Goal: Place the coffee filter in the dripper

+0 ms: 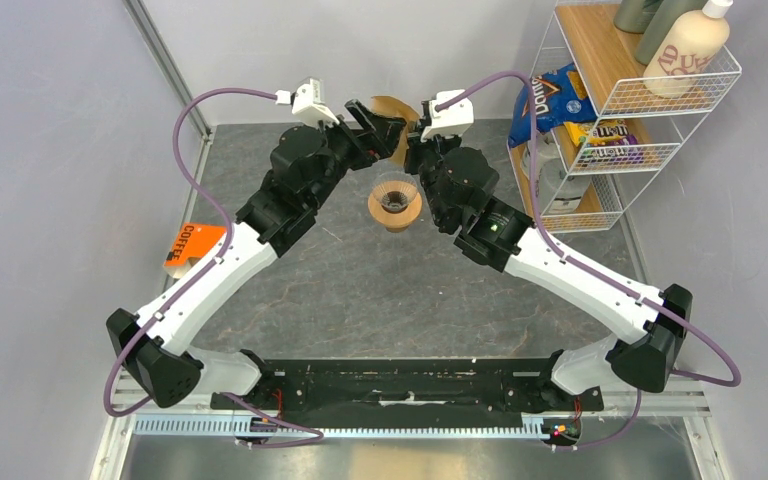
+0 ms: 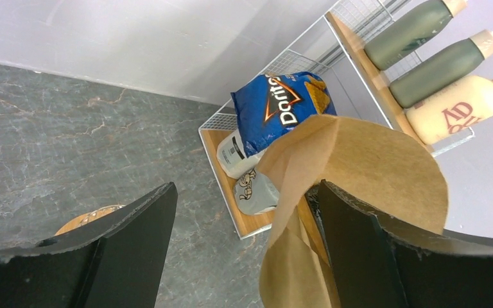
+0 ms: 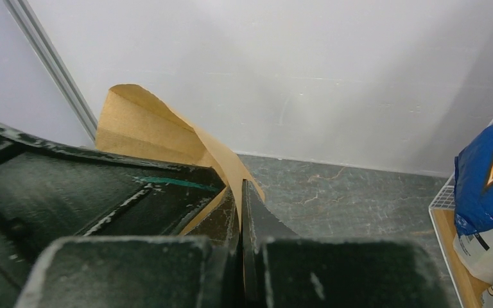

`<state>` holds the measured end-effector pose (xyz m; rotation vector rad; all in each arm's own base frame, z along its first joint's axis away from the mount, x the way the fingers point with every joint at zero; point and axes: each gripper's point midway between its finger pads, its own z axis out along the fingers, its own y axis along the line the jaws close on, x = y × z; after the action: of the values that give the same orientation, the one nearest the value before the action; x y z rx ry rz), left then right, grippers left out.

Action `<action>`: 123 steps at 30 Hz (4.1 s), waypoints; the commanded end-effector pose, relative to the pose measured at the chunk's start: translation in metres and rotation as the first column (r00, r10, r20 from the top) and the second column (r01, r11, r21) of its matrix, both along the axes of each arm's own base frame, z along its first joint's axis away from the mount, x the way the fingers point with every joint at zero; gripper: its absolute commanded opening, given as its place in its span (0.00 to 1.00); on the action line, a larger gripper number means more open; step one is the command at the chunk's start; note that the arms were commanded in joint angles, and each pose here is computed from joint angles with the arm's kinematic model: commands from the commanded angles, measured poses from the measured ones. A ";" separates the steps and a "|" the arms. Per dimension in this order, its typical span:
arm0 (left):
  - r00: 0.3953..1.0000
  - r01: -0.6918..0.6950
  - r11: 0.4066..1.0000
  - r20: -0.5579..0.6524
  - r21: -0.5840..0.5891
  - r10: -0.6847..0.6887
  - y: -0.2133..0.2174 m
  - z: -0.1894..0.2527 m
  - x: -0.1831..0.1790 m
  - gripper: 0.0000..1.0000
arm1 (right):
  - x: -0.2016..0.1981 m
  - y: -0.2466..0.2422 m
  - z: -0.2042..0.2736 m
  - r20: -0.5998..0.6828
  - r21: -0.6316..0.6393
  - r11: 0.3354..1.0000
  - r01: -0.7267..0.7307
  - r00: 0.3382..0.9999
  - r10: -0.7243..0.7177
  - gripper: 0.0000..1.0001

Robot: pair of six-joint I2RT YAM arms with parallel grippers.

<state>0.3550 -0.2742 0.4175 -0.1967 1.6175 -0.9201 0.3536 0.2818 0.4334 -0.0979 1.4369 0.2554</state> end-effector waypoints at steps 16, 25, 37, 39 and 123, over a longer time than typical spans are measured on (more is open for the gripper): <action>0.987 -0.155 0.984 -0.037 0.087 0.159 0.020 -0.001 0.021 0.69 | -0.003 -0.003 0.022 0.078 0.007 0.999 0.038 0.996 -0.039 0.00; 0.987 -0.150 0.983 -0.037 0.110 0.155 0.020 -0.005 0.021 0.63 | 0.001 -0.007 0.022 0.088 -0.007 0.997 0.072 0.994 -0.072 0.00; 0.997 -0.080 0.994 0.010 0.074 0.079 0.013 0.001 0.010 0.64 | 0.001 -0.005 0.020 0.082 -0.003 0.997 0.071 0.994 -0.071 0.00; 0.997 -0.079 0.993 -0.001 0.085 0.079 0.011 -0.002 0.011 0.57 | 0.001 -0.005 0.020 0.081 0.001 0.998 0.070 0.994 -0.070 0.00; 0.992 0.105 0.949 0.032 0.298 -0.120 0.007 -0.010 -0.022 0.02 | -0.020 -0.020 -0.034 -0.262 -0.037 0.952 -0.304 0.922 0.284 0.63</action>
<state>0.3266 -0.2757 0.3798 0.2094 1.7938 -0.7449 0.3333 0.2602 0.3792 -0.4460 1.7181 0.4001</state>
